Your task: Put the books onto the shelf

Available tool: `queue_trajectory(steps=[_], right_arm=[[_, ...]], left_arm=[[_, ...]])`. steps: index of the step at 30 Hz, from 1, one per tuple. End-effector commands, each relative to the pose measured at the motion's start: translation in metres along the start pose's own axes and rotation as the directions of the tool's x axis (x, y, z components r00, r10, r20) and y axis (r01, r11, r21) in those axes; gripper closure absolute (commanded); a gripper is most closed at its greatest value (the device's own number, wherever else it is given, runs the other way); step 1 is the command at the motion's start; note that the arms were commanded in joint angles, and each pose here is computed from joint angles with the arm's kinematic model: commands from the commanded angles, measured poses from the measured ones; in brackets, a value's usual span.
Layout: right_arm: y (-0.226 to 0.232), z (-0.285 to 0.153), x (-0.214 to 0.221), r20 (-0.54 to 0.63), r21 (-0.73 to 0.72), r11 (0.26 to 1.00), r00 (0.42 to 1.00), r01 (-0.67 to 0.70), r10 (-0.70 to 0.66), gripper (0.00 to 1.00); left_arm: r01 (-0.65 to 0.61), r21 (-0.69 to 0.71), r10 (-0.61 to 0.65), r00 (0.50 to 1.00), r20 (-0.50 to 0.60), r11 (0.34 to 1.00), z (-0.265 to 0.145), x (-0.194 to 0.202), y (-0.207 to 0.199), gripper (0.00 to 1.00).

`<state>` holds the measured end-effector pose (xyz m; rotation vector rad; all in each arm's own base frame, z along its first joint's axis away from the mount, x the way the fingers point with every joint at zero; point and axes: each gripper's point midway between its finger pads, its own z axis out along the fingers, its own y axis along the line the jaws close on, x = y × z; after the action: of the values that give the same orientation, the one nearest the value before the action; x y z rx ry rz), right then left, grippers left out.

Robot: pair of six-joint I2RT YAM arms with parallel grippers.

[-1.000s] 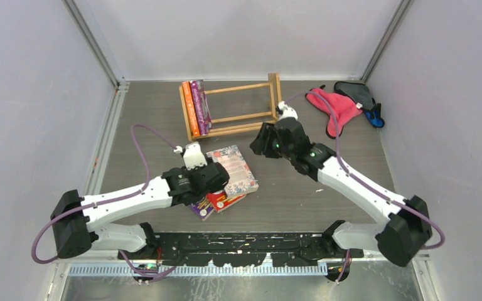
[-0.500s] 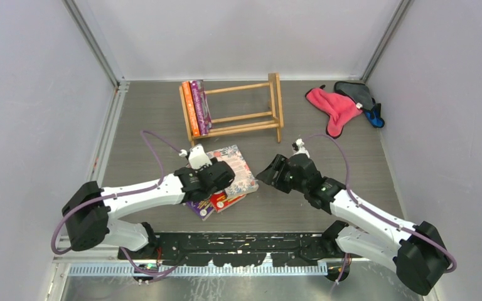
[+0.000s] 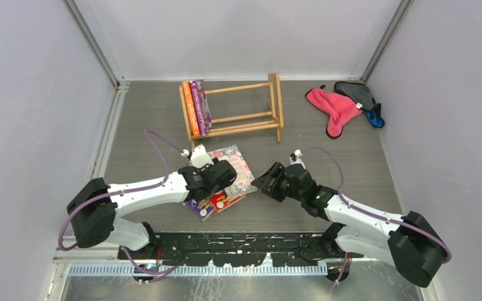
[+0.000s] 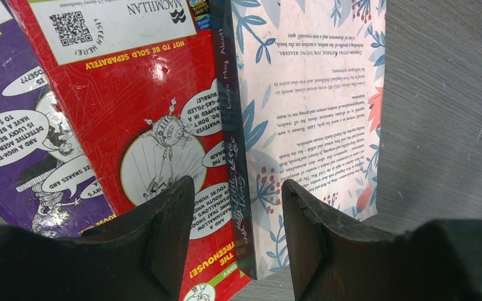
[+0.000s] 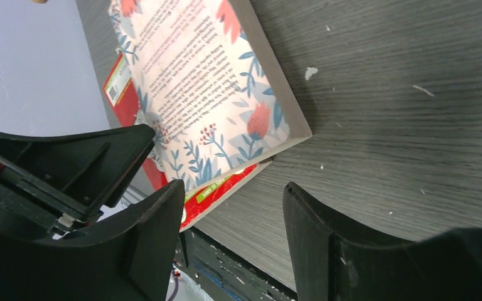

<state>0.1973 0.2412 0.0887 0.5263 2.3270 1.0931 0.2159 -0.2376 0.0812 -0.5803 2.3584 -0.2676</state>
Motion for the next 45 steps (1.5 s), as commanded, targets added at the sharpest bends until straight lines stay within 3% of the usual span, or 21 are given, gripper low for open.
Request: queue_trajectory(steps=[1, 16, 31, 37, 45], right_arm=[[0.013, 0.006, 0.002, 0.021, -0.066, 0.996, 0.998, -0.056, 0.057, 0.36], [0.001, 0.028, 0.015, 0.046, -0.068, 0.991, 0.992, -0.112, 0.115, 0.34], [0.001, 0.05, 0.028, 0.093, -0.09, 0.979, 0.977, -0.182, 0.19, 0.24], [0.0, 0.052, 0.04, 0.163, -0.061, 0.979, 0.965, -0.197, 0.204, 0.23], [-0.028, 0.055, 0.022, 0.314, -0.017, 0.969, 0.919, -0.247, 0.24, 0.23]], left_arm=[[0.029, -0.004, -0.029, 1.0, -0.011, 1.0, -0.002, -0.002, -0.008, 0.47], [0.01, -0.066, -0.013, 0.998, -0.055, 0.998, -0.002, 0.008, 0.011, 0.48], [0.003, -0.076, -0.008, 0.998, -0.069, 0.997, -0.004, 0.011, 0.018, 0.48], [0.003, -0.07, -0.009, 0.997, -0.075, 0.998, -0.004, 0.011, 0.016, 0.48], [-0.005, -0.072, -0.001, 0.996, -0.088, 0.997, -0.005, 0.012, 0.021, 0.48]])
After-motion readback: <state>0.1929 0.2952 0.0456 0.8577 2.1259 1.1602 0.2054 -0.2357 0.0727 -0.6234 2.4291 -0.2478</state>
